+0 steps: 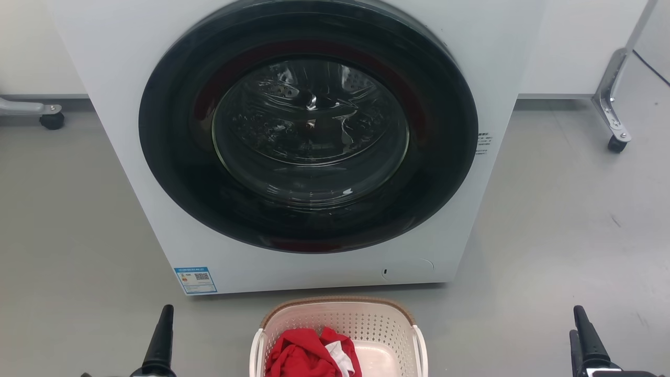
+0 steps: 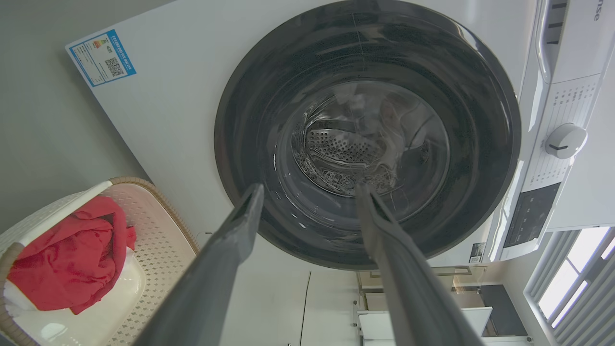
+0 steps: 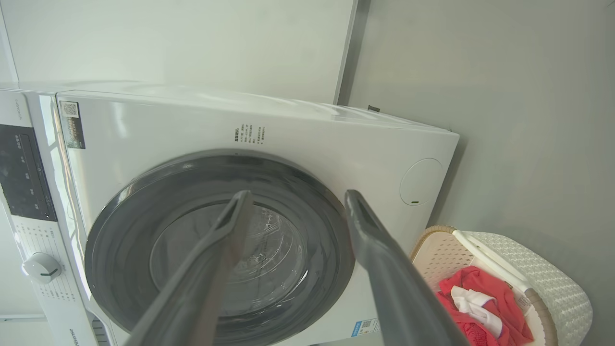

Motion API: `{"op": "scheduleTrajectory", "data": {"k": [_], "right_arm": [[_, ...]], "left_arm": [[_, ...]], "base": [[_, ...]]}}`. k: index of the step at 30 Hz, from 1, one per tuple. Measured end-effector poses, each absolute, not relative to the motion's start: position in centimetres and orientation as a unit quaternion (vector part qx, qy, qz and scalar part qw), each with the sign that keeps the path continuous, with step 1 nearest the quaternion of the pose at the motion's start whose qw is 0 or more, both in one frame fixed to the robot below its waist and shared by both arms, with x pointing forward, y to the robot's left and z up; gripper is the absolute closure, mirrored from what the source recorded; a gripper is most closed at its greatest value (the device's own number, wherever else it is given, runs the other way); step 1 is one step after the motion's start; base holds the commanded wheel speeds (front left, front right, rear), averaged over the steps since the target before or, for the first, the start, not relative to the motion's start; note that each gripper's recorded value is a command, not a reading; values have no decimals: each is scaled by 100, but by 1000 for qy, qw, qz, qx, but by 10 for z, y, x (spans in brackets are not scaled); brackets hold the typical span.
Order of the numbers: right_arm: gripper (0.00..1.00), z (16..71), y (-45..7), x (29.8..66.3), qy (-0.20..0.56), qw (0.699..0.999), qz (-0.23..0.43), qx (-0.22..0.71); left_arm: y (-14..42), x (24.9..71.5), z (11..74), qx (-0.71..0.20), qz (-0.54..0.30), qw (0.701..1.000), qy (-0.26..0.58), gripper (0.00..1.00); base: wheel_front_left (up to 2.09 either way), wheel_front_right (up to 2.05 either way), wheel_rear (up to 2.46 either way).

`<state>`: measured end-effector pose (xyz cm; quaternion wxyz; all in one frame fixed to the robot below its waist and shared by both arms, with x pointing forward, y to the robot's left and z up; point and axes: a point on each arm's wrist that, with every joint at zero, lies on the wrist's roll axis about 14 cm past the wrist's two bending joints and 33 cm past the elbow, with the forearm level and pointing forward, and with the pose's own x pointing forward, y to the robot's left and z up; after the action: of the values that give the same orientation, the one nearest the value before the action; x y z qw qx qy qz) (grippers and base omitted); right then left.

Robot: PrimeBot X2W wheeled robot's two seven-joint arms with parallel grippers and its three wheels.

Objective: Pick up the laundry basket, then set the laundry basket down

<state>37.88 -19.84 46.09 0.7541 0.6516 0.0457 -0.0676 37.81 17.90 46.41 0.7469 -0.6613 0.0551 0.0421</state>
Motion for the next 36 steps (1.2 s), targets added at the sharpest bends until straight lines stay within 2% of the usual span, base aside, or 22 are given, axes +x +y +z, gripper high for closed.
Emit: {"op": "scheduleTrajectory", "data": {"k": [17,27,36], "right_arm": [[0,465,-191,387,65,858,-38,508],[0,466,-189,390,73,906,-27,416],[0,466,-185,391,77,944,-8,321]], "left_arm": [[174,386,474,-525,17,849,60,0],[169,385,477,-424,3,903,62,0],[165,384,480,-335,-10,940,59,0]], "base": [[0,0,0],[0,0,0],[0,0,0]]}}
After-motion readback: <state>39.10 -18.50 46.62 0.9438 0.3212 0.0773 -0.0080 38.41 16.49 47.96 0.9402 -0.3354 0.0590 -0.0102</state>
